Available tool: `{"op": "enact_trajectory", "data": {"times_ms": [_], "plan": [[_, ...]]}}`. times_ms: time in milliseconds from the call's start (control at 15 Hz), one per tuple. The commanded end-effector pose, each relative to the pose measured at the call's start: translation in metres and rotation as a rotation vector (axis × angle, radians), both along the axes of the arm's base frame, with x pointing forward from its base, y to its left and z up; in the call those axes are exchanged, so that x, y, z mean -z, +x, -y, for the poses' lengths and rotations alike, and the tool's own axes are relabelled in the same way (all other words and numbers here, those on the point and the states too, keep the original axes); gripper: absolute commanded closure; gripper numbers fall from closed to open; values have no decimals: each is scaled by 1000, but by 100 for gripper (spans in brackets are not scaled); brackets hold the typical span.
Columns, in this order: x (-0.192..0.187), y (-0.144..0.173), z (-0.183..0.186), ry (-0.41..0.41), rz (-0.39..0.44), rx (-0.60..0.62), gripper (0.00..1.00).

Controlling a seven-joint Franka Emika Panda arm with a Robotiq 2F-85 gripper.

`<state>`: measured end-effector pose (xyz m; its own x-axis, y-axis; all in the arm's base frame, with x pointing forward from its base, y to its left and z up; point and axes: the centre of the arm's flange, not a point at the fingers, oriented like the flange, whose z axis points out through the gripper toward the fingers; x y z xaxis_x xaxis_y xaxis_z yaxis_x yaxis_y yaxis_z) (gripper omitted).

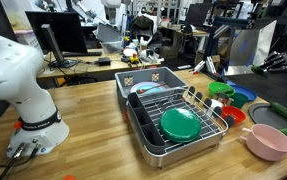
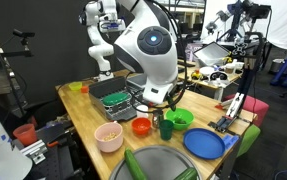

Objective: Pick up the green object on the tray and put it in the green bowl

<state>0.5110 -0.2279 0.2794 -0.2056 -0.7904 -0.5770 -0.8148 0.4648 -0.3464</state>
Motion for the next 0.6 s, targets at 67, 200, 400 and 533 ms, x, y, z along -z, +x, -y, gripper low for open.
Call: {"op": "enact_trajectory", "data": {"times_ms": [67,200,400,533], "plan": [[0,0,0,0,0,0,75],[0,0,0,0,0,0,75],[-5,18,-7,42,8,-45,94],[-3,37,-19,86,23,-83,94]]}}
